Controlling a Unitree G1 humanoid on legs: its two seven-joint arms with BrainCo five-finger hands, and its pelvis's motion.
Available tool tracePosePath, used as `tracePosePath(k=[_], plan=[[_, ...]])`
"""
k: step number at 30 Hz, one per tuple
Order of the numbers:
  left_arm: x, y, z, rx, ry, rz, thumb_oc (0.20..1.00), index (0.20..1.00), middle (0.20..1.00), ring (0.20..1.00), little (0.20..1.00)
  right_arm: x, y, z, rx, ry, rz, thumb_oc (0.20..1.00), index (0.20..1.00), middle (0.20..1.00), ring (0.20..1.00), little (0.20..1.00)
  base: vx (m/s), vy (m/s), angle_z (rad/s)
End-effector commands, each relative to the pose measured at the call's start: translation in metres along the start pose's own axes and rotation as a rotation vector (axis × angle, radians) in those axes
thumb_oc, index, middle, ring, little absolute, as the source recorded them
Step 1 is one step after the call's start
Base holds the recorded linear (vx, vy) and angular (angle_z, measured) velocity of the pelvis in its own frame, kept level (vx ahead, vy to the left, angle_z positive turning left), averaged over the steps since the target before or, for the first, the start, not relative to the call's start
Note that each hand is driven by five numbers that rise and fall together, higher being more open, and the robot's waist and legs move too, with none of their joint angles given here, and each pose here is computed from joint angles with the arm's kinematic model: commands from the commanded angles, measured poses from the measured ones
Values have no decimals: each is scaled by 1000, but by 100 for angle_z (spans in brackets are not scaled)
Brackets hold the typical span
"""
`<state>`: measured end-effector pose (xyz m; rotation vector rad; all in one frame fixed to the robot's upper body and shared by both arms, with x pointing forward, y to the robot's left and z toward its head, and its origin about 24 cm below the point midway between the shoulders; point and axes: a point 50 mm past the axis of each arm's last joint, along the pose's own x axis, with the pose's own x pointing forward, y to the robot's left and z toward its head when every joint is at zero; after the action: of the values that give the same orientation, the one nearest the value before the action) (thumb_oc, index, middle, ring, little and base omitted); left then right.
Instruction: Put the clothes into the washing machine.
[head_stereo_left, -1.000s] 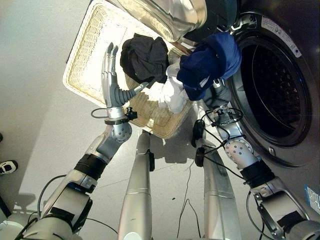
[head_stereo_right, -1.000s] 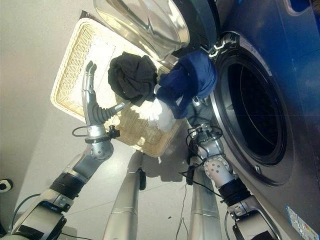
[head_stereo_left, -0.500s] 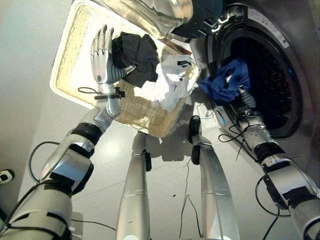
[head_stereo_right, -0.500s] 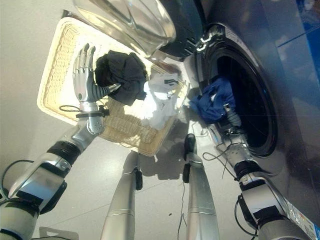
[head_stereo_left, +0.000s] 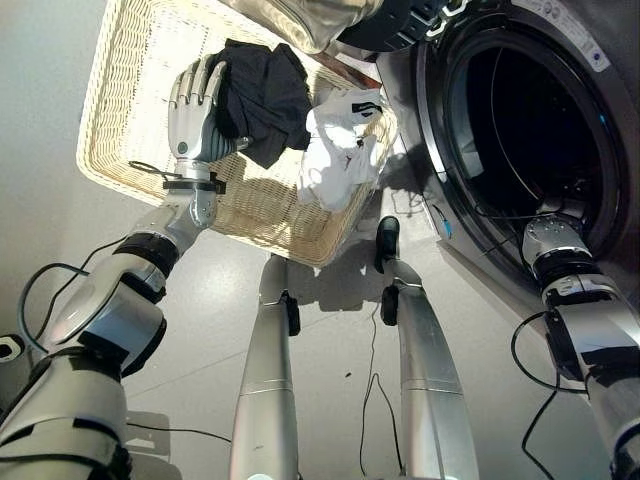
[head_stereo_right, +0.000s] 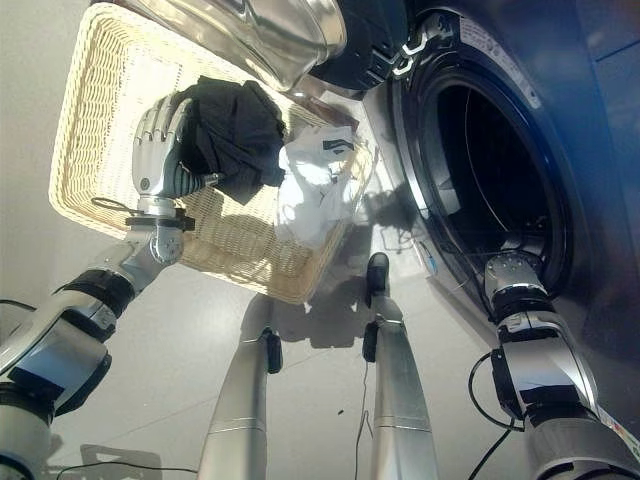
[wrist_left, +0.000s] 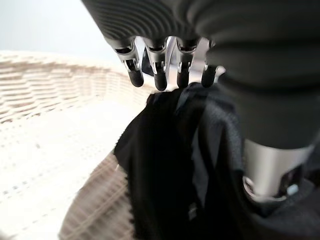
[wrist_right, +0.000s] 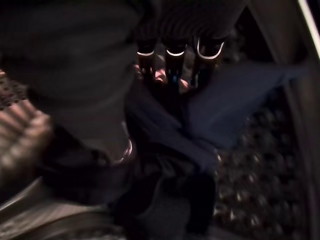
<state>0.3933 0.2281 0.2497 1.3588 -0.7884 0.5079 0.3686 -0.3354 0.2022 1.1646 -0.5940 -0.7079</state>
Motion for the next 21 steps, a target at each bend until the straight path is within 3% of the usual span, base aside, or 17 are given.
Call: tracePosePath(k=[1,8,15,21], plan=[[18,18,-8,-25,30,4,1000,1000,1000,1000,1000,32,40,117,-97,-256,172,1000,1000,1000,1000,1000,-15,-8,3],[20,7,-3,-12,49,-122,1000,1000,1000,1000,1000,33,36,114,-151,-246,112,1000,1000,1000,1000,1000,8,-12,3],[32,17,-2,9,54,-72,1000,1000,1000,1000,1000,31,42,104,-185,-246,95,1000,1000,1000,1000,1000,0,0,0],[38,15,9,-8,10,-127,1000,1000,1000,1000,1000,29,43,88,-201,-207,109,1000,1000,1000,1000,1000,0,0,0]])
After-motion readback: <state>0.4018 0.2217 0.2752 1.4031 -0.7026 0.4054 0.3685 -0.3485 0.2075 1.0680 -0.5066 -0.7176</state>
